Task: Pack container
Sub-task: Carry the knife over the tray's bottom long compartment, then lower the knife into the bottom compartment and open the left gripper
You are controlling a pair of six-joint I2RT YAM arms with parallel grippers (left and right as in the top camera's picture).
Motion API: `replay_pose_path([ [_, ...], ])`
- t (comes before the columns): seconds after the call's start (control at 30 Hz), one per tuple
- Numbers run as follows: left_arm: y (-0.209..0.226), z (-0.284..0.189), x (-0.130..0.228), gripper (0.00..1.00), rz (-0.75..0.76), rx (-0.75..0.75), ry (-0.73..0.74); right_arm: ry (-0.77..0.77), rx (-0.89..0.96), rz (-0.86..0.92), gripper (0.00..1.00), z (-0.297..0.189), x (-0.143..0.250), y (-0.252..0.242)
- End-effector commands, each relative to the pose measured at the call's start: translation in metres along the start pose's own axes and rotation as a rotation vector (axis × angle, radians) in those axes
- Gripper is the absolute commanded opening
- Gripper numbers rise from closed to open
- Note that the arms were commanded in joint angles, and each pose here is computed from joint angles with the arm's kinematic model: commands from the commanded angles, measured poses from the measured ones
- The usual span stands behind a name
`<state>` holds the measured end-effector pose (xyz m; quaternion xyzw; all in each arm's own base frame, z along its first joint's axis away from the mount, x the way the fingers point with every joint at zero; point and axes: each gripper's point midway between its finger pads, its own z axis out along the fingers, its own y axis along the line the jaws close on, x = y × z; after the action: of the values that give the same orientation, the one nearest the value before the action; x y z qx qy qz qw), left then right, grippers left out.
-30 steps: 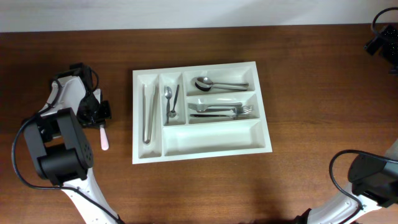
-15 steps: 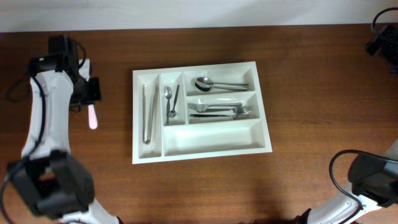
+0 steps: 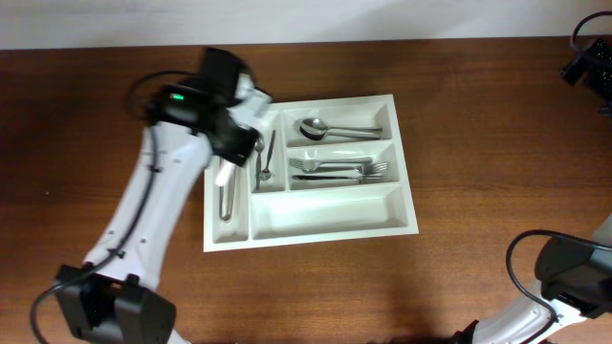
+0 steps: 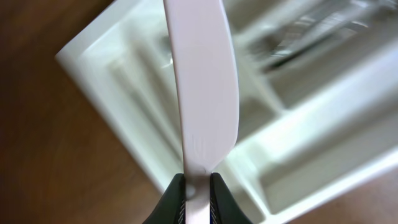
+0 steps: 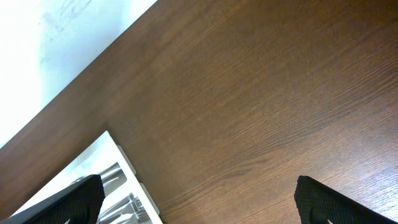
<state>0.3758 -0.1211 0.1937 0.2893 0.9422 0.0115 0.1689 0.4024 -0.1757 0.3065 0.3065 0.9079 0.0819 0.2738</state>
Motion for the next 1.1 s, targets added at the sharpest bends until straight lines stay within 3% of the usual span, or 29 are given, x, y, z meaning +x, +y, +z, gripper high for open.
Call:
replay_pose_path([
  [0.0,-0.045,0.000,-0.012,0.02,0.277,0.050,-0.024,-0.002,-0.001,0.009,0.99,-0.002,0.001,0.000],
  [0.23,-0.122,0.015,-0.004,0.02,0.687,0.192,-0.028,-0.002,-0.002,0.009,0.99,-0.002,0.001,0.000],
  [0.5,-0.147,0.072,0.032,0.02,0.843,0.275,0.123,-0.002,-0.002,0.009,0.99,-0.002,0.001,0.000],
  [0.7,-0.152,0.093,0.040,0.02,0.915,0.308,0.171,-0.002,-0.002,0.009,0.99,-0.002,0.001,0.000],
  [0.73,-0.152,0.096,0.042,0.07,0.915,0.312,0.179,-0.002,-0.002,0.009,0.99,-0.002,0.001,0.000],
  [0.8,-0.153,0.102,0.045,0.34,0.914,0.322,0.199,-0.002,-0.001,0.009,0.99,-0.002,0.001,0.000],
  [0.83,-0.154,0.104,0.047,0.42,0.914,0.325,0.208,-0.002,-0.002,0.009,0.99,-0.002,0.001,0.000],
  [0.87,-0.153,0.105,0.048,0.61,0.903,0.322,0.217,-0.002,-0.002,0.009,0.99,-0.002,0.001,0.000],
  [0.9,-0.152,0.105,0.048,0.95,0.889,0.314,0.222,-0.002,-0.002,0.009,0.99,-0.002,0.001,0.000],
  [0.93,-0.151,0.104,0.046,0.99,0.870,0.301,0.222,-0.001,-0.002,0.009,0.98,-0.002,0.001,0.000],
  [1.07,-0.137,0.082,0.023,0.99,0.771,0.201,0.188,-0.002,-0.001,0.009,0.99,-0.002,0.001,0.000],
])
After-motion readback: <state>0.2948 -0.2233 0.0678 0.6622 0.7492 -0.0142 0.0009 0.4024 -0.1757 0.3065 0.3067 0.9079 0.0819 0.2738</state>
